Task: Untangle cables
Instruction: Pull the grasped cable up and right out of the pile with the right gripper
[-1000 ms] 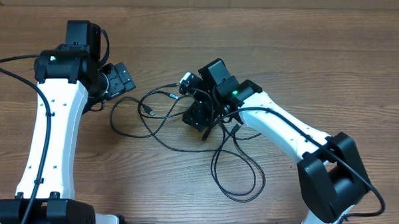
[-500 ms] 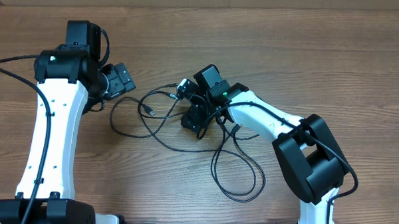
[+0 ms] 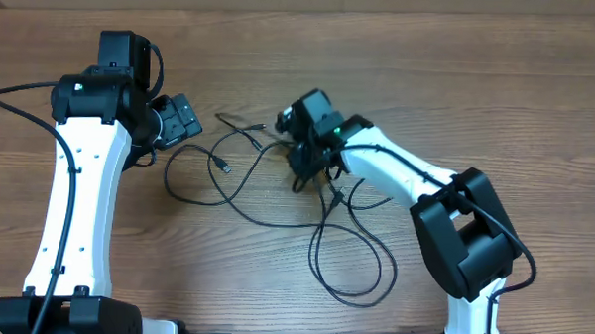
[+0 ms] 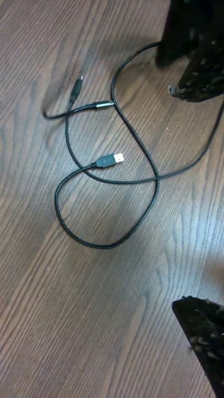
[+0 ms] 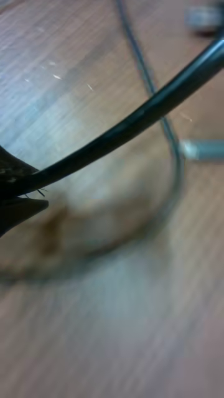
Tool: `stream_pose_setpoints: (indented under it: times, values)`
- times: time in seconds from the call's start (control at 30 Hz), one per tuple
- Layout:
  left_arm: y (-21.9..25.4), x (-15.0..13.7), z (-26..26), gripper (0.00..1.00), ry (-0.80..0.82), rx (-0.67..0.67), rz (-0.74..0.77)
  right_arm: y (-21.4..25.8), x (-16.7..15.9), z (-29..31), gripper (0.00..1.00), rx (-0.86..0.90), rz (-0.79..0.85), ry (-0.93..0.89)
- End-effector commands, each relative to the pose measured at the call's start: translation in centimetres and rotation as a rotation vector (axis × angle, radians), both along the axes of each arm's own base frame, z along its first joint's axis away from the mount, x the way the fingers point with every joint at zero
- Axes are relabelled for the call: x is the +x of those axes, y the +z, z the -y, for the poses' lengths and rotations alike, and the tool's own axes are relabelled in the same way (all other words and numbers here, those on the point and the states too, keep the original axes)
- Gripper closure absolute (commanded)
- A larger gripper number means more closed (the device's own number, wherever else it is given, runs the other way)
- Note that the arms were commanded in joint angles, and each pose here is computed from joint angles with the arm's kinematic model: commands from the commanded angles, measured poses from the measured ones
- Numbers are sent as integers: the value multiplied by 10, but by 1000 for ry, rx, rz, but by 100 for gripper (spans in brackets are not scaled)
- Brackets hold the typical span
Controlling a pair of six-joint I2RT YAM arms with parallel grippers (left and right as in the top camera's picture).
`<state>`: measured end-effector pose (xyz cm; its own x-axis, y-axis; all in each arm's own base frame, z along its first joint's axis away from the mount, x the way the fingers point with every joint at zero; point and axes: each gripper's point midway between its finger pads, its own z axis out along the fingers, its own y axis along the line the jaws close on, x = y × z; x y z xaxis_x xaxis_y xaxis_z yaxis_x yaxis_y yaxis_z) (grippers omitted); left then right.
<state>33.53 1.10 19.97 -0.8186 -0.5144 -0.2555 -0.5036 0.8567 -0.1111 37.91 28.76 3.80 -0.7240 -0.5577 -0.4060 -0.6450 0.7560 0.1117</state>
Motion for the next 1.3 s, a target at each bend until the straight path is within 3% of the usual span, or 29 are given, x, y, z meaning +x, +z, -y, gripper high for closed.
stream_pose_setpoints:
  times: [0.0, 0.3, 0.6, 0.77, 0.8, 0.83, 1.0, 1.27]
  values:
    - [2, 3, -1, 0, 23, -13, 7, 112, 56, 20, 96, 133, 196, -250]
    - [2, 3, -1, 0, 23, -13, 8, 298, 107, 153, 96, 250, 590, -681]
    - [2, 4, -1, 0, 23, -13, 14, 422, 89, 291, 96, 401, 867, -981]
    - [2, 4, -1, 0, 23, -13, 13, 438, 74, 348, 96, 350, 942, -1111]
    - [2, 4, -1, 0, 23, -13, 12, 435, 70, 362, 96, 323, 946, -1162]
    - [2, 4, -1, 0, 23, -13, 12, 421, 57, 400, 96, 264, 928, -1343]
    - [2, 4, -1, 0, 23, -13, 13, 391, 33, 458, 96, 163, 857, -1575]
    - [2, 4, 0, 0, 23, -13, 12, 394, -5, 543, 96, 233, 906, -1818]
